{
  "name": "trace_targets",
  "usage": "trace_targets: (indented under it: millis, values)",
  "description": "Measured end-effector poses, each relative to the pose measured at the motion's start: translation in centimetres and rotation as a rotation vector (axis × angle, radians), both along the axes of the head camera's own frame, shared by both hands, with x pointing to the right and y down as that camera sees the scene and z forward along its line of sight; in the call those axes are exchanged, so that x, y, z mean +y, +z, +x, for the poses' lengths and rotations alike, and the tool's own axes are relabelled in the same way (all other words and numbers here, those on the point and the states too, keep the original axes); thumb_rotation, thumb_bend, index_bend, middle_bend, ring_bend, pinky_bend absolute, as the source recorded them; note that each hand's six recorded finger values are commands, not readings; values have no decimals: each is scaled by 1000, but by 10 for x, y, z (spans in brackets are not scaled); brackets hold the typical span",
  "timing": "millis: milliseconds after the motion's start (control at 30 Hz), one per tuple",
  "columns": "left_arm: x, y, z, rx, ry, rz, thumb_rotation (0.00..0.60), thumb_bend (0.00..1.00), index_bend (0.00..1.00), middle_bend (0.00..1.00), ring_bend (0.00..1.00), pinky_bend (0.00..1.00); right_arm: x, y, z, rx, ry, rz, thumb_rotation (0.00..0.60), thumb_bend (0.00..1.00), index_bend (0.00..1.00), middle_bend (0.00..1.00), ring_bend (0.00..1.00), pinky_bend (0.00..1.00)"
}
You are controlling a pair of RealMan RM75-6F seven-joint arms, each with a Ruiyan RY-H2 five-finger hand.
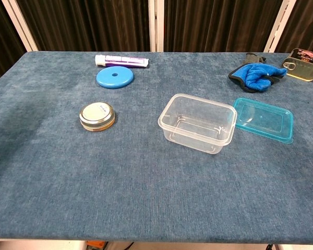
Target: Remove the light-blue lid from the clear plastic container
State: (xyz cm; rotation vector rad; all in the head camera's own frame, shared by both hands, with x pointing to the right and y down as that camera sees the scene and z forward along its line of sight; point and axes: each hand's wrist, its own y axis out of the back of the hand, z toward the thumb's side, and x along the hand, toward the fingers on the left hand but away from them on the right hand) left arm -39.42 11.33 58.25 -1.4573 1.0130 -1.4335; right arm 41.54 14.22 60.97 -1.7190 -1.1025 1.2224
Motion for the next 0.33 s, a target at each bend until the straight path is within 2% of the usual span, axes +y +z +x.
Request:
trace_targets:
  millis: [167, 333]
  values:
    - [31, -10, -20, -5, -26, -17, 600, 0, 97, 38, 0, 0, 20, -33, 27, -15, 66, 52, 600, 148, 109, 113, 0, 0]
    - [60, -21, -29, -19, -47, 11, 600, 0, 97, 38, 0, 0, 42, -41, 34, -34, 89, 36, 600, 152, 109, 112, 0, 0]
